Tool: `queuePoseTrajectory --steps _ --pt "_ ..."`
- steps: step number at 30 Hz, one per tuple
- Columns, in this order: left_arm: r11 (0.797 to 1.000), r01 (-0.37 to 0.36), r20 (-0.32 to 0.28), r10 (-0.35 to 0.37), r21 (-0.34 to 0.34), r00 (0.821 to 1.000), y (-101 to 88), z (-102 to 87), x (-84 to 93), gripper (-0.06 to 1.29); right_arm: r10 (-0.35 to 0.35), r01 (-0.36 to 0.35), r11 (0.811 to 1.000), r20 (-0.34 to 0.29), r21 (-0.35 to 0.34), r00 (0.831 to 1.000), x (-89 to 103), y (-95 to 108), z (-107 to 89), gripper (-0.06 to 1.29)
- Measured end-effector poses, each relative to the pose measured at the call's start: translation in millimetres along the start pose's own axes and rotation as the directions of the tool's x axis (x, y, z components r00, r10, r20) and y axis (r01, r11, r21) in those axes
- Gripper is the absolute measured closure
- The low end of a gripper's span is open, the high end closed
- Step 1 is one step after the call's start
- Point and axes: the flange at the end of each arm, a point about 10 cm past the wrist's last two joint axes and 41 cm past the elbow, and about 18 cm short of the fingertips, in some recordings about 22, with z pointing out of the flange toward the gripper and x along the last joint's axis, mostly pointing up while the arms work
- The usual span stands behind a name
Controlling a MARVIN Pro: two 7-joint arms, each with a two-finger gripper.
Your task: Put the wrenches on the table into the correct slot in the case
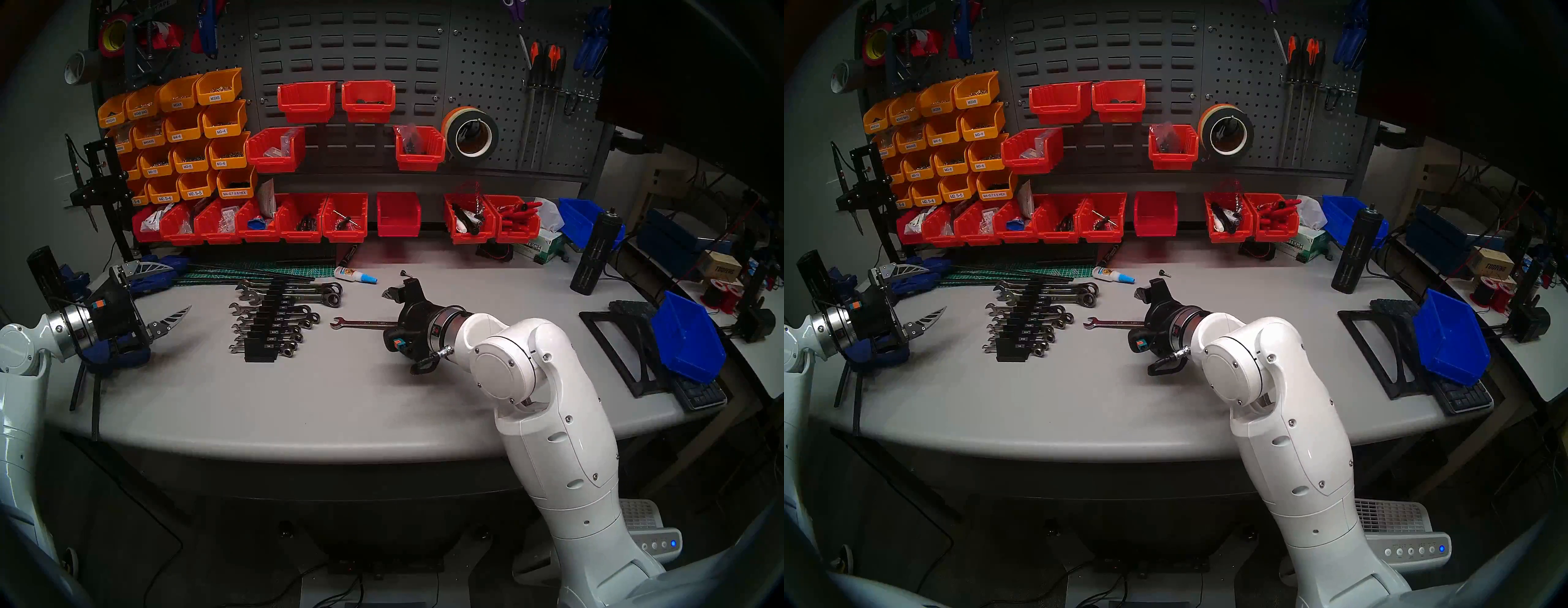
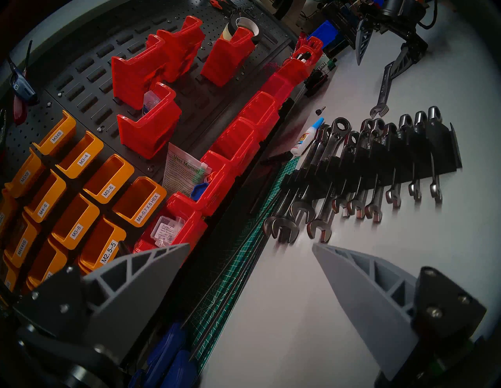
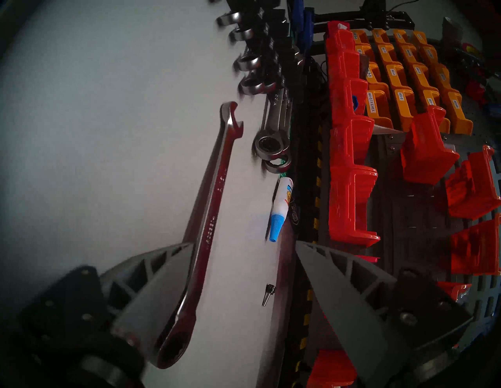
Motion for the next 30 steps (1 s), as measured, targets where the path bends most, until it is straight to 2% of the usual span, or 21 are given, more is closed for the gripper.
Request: queuePoseTrajectory --steps 4,11,30 --pt "1.000 0.000 0.000 0.000 0.000 1.000 0.0 0.0 0.0 0.00 0.045 -0.046 0.999 -0.025 -0.007 0.999 5.8 0.3 4.0 0.28" --pt "1.000 0.000 0.000 0.000 0.000 1.000 0.0 0.0 0.0 0.00 0.078 -0.078 0.997 -0.046 -0.009 0.996 11.4 0.5 7.1 0.28" --pt "1.000 0.000 0.000 0.000 0.000 1.000 0.0 0.0 0.0 0.00 0.030 -0.030 1.000 -0.009 0.004 1.000 17.4 0.5 5.0 0.28"
